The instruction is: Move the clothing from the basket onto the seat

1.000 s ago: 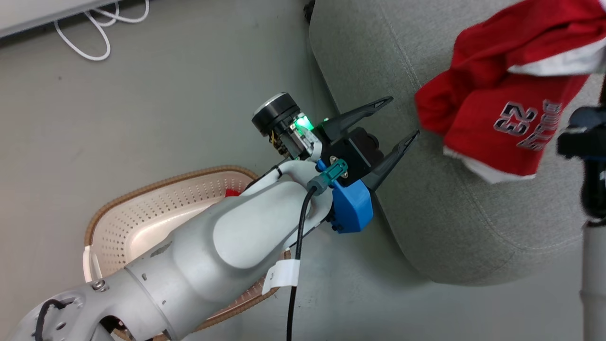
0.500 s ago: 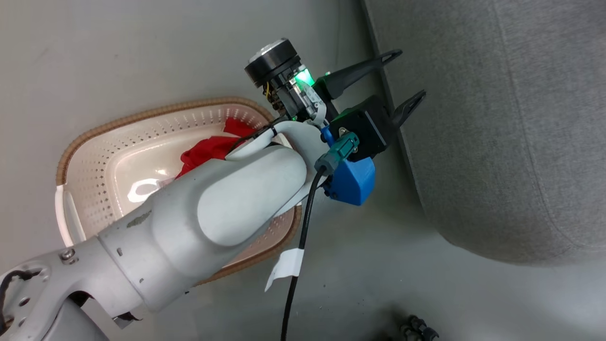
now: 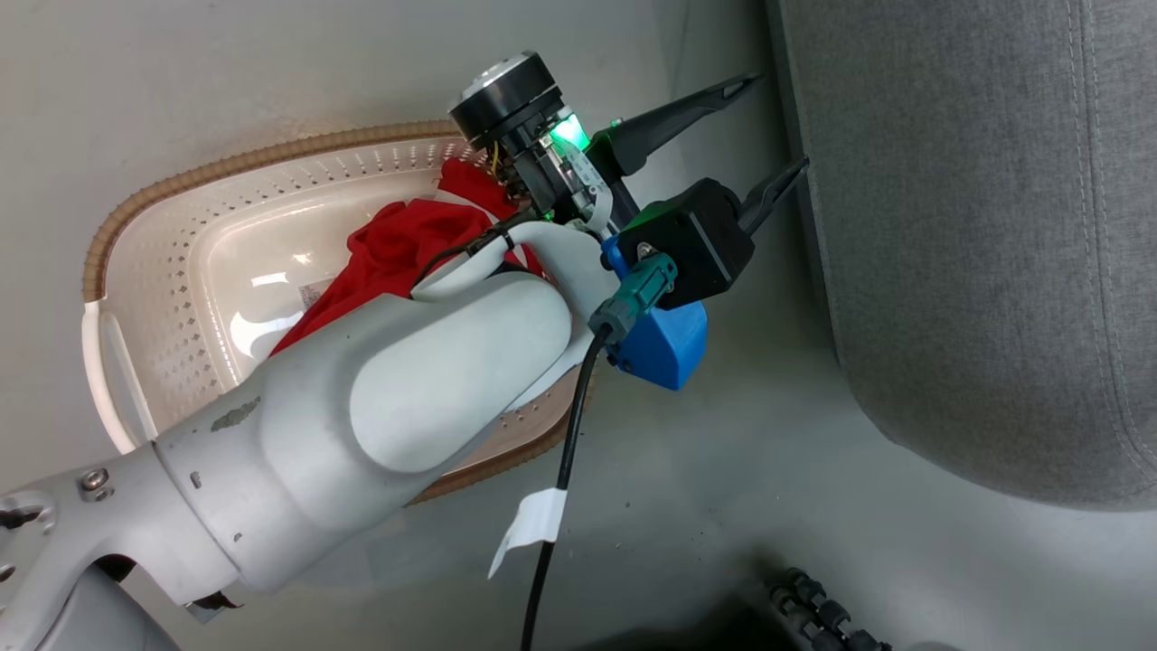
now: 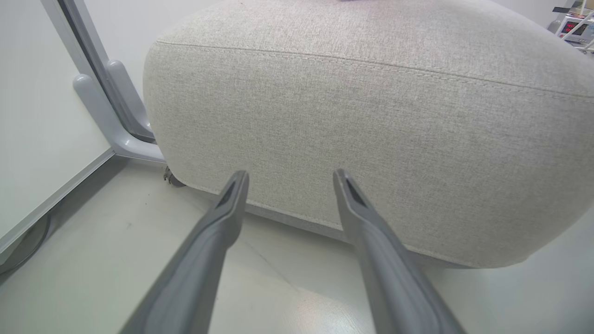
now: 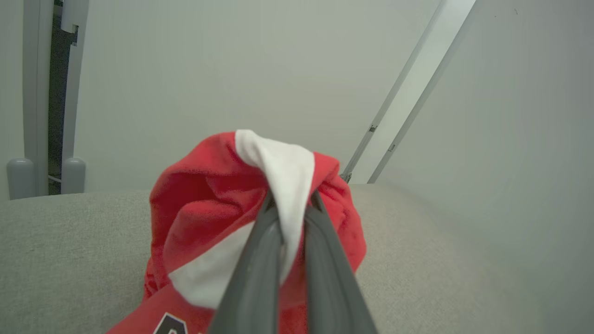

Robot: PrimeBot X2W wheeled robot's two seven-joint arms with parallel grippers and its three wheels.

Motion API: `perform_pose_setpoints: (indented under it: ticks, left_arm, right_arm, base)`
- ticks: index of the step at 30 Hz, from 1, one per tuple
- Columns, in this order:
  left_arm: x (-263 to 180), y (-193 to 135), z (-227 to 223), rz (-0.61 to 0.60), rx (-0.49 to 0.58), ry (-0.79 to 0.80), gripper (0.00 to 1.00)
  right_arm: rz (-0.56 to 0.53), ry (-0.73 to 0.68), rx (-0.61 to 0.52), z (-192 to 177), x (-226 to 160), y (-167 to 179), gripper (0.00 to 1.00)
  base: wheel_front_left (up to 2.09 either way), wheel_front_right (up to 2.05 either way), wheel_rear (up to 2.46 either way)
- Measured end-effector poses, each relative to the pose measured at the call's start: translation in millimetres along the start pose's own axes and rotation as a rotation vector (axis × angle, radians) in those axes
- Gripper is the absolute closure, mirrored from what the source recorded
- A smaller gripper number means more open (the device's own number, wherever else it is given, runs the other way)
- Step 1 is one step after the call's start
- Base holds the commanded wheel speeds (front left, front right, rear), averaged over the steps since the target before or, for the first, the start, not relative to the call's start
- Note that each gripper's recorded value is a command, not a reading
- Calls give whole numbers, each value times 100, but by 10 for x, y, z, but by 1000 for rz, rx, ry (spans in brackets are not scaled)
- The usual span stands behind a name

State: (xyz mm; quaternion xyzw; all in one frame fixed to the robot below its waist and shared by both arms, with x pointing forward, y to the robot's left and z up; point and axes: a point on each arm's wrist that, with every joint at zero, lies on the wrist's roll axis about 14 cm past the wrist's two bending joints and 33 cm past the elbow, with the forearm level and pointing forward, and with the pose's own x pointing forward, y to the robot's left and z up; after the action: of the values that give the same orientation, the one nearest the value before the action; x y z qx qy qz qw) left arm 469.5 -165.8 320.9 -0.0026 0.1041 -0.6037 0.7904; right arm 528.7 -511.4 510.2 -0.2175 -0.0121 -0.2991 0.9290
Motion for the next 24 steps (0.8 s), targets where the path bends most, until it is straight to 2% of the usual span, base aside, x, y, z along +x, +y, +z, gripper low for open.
perform_pose_setpoints:
  ticks: [8, 14, 15, 16, 24]
  left_arm:
    - [-4, -6, 67, 0, 4, -16, 0]
    - [-17, -1, 136, 5, 17, -24, 0]
    - [-18, -4, 164, 6, 21, -30, 0]
    - [-19, -7, 191, 7, 25, -33, 0]
    - [-54, -125, 481, 13, 39, -81, 0]
  right_arm:
    - [27, 207, 27, -687, -364, 180, 100]
    - [39, 276, 60, -873, -465, 270, 100]
    - [38, 275, 65, -861, -464, 266, 62]
    - [35, 272, 73, -846, -465, 259, 2]
    - [36, 221, 76, -589, -657, 42, 0]
  base:
    - [0, 0, 0]
    - [0, 0, 0]
    - [0, 0, 0]
    - [0, 0, 0]
    - [0, 0, 0]
